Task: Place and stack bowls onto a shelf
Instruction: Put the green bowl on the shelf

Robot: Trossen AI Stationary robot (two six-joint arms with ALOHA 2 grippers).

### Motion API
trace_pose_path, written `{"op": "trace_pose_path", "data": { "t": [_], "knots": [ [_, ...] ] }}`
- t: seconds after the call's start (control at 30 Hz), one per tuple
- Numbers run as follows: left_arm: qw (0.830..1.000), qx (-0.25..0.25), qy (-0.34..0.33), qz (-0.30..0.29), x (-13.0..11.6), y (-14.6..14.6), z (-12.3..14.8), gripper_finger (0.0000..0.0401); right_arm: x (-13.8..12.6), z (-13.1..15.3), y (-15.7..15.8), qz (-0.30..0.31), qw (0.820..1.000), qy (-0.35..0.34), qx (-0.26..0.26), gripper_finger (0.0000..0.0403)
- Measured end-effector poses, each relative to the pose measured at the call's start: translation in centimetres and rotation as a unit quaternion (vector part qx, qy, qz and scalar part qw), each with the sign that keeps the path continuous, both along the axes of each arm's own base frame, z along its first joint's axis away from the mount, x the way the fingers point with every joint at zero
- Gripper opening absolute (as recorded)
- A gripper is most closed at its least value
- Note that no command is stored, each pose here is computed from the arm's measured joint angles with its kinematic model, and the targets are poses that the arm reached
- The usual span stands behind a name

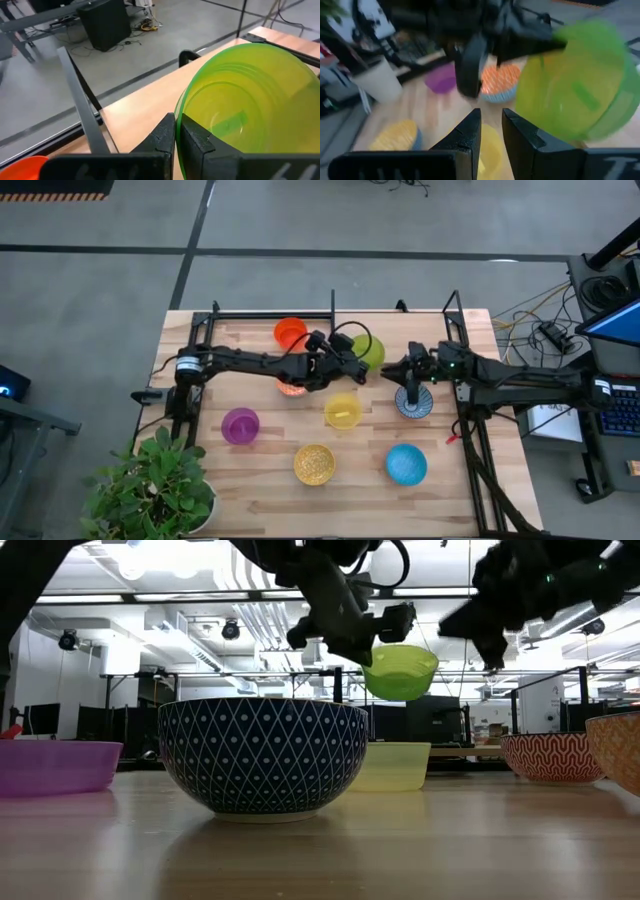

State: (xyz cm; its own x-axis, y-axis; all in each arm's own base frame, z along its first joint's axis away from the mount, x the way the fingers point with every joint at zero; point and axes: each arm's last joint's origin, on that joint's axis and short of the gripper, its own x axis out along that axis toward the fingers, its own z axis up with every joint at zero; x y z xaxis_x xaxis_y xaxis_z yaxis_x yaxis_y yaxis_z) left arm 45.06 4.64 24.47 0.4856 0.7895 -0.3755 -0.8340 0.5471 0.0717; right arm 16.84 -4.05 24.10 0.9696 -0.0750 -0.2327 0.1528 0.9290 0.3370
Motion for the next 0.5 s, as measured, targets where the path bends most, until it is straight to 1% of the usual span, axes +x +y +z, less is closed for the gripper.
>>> {"op": "trace_pose_path", "data": {
  "t": [0.17, 0.3, 0.43, 0.5],
  "knots": [
    [1.0, 0.004, 0.009, 0.0, -0.1, 0.5, 0.0, 0.0, -0.3, 1.1, 0.1, 0.003, 1.0, -0.007, 0.001, 0.0068],
    [1.0, 0.007, 0.014, 0.013, -0.1, 1.2, -0.3, 0.0, -0.5, 1.1, 0.2, 0.003, 1.0, -0.003, 0.004, 0.0068],
    [0.999, 0.019, 0.012, 0.033, 0.0, 1.2, -0.5, 0.0, -0.6, 0.8, 0.2, 0.003, 1.0, 0.013, 0.01, 0.0068],
    [0.999, 0.022, 0.021, 0.034, 0.0, 1.2, -0.8, 0.0, -0.6, 0.7, 0.2, 0.003, 1.0, 0.02, 0.011, 0.0068]
  ]
}}
